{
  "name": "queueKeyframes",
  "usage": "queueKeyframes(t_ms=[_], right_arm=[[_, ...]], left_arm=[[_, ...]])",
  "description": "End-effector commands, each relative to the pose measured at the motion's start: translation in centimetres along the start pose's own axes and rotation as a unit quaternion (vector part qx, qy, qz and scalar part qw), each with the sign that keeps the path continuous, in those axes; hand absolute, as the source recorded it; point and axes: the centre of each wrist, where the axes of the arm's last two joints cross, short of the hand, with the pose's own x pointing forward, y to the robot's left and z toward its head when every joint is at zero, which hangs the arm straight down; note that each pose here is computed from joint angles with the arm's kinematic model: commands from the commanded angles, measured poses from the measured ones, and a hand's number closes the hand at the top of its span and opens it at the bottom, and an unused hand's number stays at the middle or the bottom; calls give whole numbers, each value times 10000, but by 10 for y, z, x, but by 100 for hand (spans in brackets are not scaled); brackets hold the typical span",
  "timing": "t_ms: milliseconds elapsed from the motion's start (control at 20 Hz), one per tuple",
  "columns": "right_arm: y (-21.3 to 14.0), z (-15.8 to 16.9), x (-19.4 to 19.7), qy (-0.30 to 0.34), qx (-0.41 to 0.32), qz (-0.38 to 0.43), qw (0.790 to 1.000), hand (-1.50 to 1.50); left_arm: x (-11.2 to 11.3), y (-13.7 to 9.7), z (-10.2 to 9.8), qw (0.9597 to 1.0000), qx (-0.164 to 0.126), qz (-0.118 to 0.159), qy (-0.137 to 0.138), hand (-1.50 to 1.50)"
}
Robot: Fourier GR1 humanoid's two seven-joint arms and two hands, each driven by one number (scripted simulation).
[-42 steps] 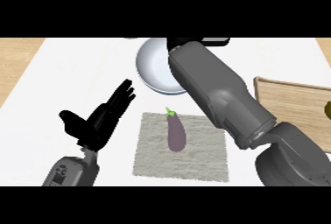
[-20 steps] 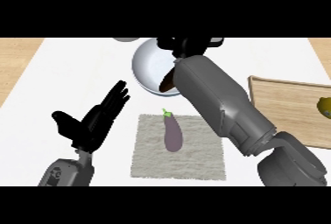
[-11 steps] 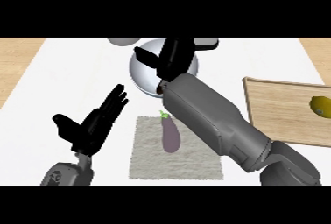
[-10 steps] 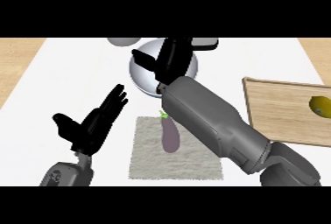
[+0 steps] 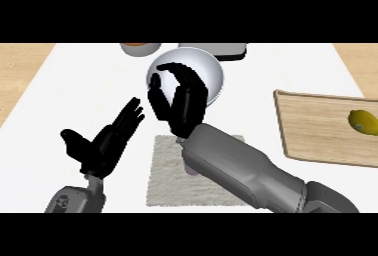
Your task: Pick the croissant from the placemat and place it in the bowl
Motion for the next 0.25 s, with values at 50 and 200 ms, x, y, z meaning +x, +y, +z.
queueKeyframes(t_ms=[50,200], right_arm=[[-10,53,-22,390,295,-281,9984,150],[-20,88,-32,799,661,-283,9942,150]], left_arm=[[-4,0,0,10000,-31,27,33,0],[-1,0,-1,10000,-67,-47,44,0]])
